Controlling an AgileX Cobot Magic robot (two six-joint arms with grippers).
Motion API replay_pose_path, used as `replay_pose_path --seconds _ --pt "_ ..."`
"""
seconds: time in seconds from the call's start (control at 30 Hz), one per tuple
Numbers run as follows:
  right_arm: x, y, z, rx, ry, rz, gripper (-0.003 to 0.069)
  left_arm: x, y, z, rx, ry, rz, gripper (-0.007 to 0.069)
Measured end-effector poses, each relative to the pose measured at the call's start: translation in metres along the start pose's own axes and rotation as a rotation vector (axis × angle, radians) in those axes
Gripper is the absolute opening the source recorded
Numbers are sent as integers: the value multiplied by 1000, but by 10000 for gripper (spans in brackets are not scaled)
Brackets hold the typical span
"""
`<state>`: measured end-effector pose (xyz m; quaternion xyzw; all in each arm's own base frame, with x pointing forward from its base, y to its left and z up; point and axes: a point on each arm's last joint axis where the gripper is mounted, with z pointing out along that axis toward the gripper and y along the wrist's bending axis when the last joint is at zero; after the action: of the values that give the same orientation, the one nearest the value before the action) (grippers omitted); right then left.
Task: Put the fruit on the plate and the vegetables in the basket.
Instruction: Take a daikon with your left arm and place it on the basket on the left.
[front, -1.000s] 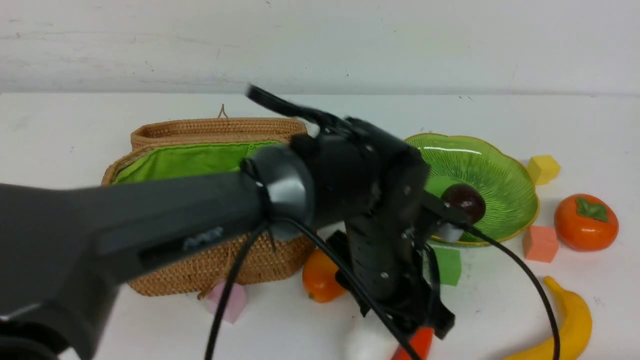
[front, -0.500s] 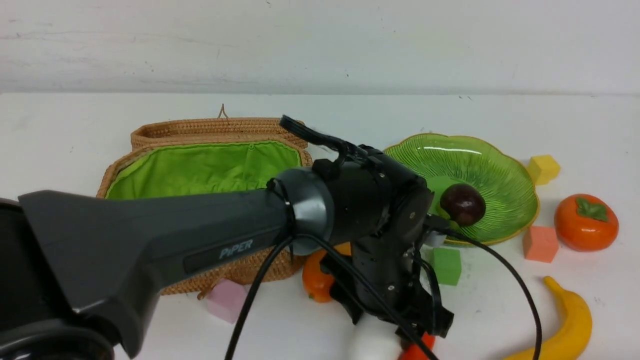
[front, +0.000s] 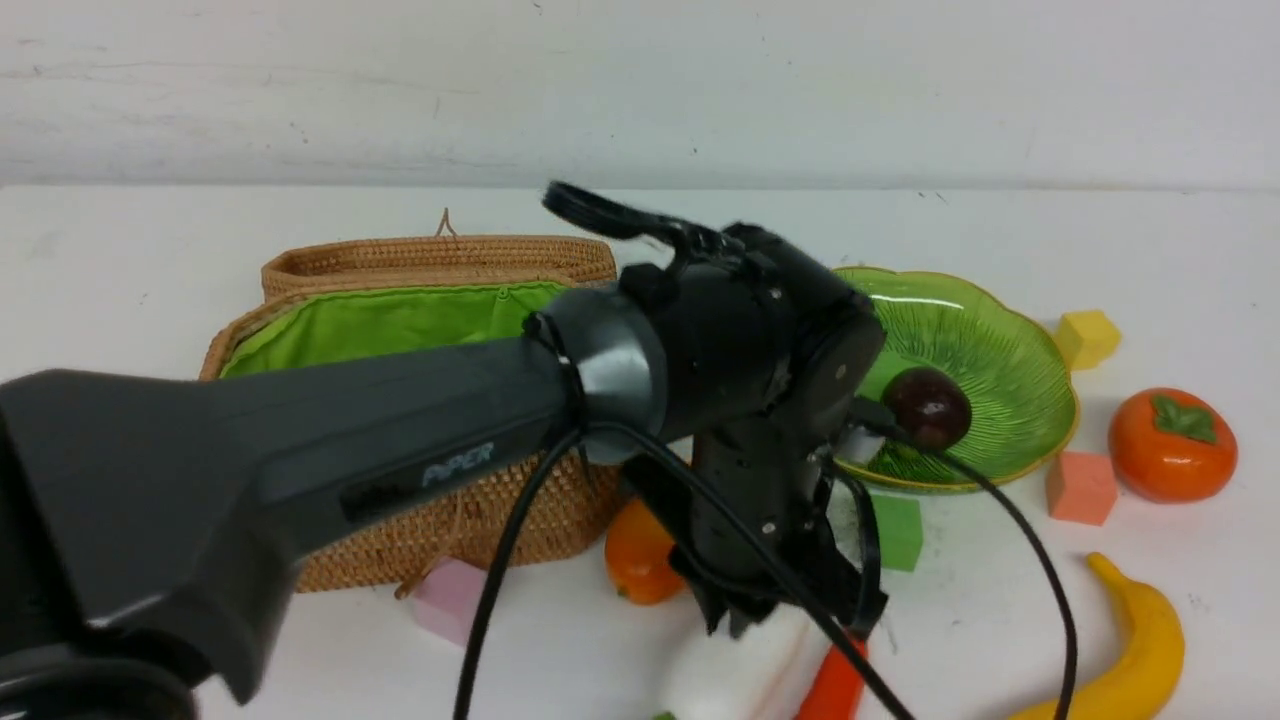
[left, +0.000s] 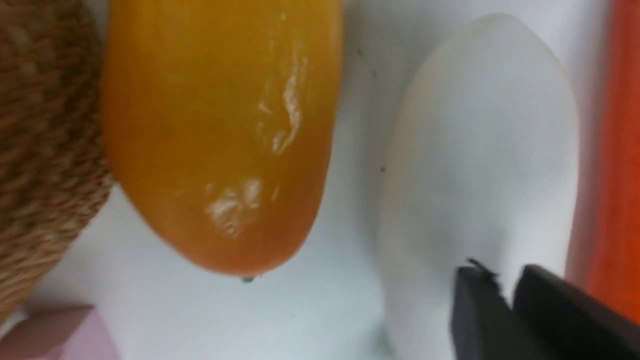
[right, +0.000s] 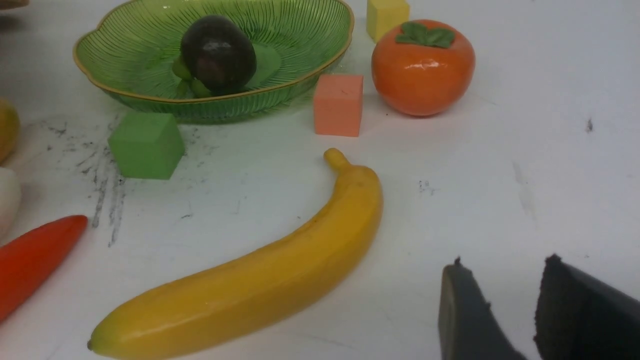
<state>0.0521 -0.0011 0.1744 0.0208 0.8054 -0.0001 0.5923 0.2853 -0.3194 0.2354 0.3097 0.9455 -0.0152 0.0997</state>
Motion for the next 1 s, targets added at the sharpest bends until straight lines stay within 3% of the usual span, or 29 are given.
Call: replay_pose_path --seconds 0.07,0.2,0.37,0.6,0.77,1.0 --pt "0 0 0 0 0 0 243 0 4 -21 -1 -51 7 -13" --pt "0 0 0 0 0 0 243 6 29 -77 -5 -183 -32 -13" --pt "0 0 0 0 0 0 243 13 65 -115 0 -272 -121 -13" --pt "0 0 0 0 0 0 243 9 43 -98 85 -217 -99 22" --pt "0 0 0 0 0 0 243 3 9 -55 42 -124 -10 183" --pt "0 0 0 0 0 0 243 3 -27 25 1 52 2 566"
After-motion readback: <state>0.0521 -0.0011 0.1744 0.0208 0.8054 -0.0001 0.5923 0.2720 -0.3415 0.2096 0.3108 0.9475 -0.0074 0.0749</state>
